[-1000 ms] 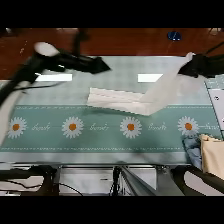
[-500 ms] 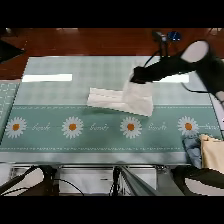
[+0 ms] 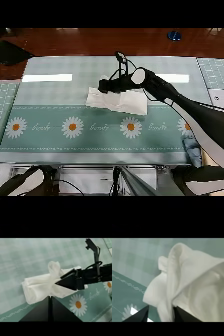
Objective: Fold the shirts.
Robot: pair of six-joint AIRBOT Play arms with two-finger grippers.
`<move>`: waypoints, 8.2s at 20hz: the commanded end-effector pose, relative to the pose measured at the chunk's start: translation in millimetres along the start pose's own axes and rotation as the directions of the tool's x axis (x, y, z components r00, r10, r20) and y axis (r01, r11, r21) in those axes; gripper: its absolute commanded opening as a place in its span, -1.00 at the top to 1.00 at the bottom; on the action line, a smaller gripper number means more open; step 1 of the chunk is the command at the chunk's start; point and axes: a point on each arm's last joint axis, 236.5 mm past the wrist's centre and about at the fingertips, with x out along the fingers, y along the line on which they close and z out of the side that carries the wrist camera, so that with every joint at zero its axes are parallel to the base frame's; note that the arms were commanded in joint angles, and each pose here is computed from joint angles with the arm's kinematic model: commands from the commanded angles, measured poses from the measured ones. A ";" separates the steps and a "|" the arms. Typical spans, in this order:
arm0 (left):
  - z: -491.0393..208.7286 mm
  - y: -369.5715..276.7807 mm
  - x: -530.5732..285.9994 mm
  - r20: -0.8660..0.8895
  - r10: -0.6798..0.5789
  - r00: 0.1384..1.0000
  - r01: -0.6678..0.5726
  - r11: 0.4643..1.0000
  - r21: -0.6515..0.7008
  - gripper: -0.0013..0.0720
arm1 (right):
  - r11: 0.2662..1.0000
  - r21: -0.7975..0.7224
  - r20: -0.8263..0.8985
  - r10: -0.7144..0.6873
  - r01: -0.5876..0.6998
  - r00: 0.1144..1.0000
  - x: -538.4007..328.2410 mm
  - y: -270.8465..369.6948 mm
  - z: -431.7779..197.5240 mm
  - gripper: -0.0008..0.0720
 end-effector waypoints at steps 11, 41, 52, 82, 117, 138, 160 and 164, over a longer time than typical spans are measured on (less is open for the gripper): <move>-91.0 21.3 76.9 -0.168 -0.090 0.982 0.057 0.980 -0.192 0.91 | 0.960 -0.103 0.298 -0.218 0.259 0.929 -279.5 -60.8 81.4 -0.35; -85.9 1.7 77.2 -0.132 -0.181 0.975 0.146 0.961 -0.236 0.24 | 0.809 0.447 0.126 0.366 -0.382 0.922 -122.9 -104.5 21.9 0.91; -85.9 1.7 77.2 -0.132 -0.181 0.975 0.147 0.961 -0.233 0.25 | 0.873 0.436 0.488 -0.024 -0.221 0.872 -434.5 -95.1 76.8 0.91; -42.1 54.4 63.3 0.074 -0.027 0.997 0.045 0.970 -0.241 0.25 | -0.314 0.490 -0.857 -0.344 0.813 0.384 -555.7 -222.5 -410.3 0.91; -57.7 58.9 133.0 -0.074 0.333 0.940 -0.310 0.925 0.221 -0.21 | 0.746 -0.402 -0.096 -0.611 0.531 0.785 -253.8 -200.6 14.0 -0.06; -140.3 58.2 169.2 -0.393 0.331 0.858 -0.324 0.942 0.086 -0.22 | 0.816 -0.255 -0.188 -0.568 0.519 0.801 -218.6 -169.6 -10.5 -0.05; -140.3 58.2 169.2 -0.393 0.331 0.858 -0.324 0.942 0.086 -0.22 | 0.816 -0.255 -0.188 -0.568 0.519 0.801 -218.6 -169.6 -10.5 -0.05; -140.3 58.2 169.2 -0.393 0.331 0.858 -0.324 0.942 0.086 -0.22 | 0.816 -0.255 -0.188 -0.568 0.519 0.801 -218.6 -169.6 -10.5 -0.05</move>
